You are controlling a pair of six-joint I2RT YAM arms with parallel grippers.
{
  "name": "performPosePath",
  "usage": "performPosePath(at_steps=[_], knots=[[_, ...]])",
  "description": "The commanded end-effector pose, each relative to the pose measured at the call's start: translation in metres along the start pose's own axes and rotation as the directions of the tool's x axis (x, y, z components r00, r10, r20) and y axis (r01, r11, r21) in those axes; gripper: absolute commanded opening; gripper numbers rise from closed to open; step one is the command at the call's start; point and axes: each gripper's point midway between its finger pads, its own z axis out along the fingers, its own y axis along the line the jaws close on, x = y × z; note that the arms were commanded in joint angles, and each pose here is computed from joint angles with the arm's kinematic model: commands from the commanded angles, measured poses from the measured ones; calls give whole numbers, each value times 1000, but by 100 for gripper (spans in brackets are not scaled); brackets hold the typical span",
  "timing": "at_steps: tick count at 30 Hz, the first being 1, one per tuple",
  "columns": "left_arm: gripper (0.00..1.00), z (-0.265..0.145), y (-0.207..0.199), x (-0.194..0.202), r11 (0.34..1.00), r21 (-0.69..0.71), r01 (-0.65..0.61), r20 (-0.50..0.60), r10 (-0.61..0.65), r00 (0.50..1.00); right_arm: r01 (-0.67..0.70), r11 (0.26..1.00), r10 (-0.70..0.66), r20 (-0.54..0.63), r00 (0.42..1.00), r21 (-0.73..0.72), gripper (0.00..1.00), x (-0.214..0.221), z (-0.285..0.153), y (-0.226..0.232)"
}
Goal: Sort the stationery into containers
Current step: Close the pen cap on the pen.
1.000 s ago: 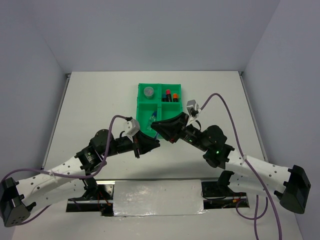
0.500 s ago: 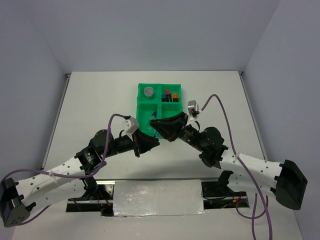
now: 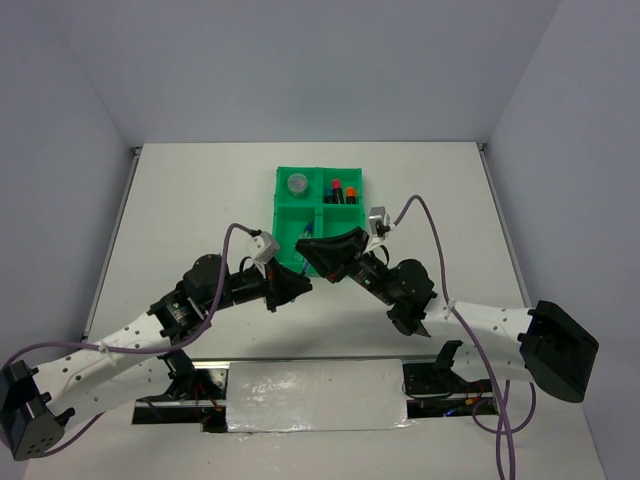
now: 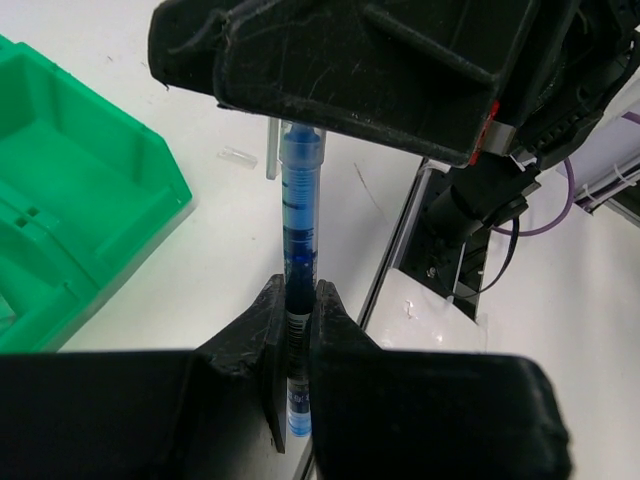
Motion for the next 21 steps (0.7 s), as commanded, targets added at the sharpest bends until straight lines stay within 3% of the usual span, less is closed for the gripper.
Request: performPosePath(at_steps=[1,21], knots=[[0,-34,-56,-164,978,112,-177,552,88,829,-62,997,72,-496,865,37,0,144,-66,-12],[0,-49,-54,-184,980,127,-155,684,27,729,-149,988,153,-485,861,46,0,165,-69,-5]])
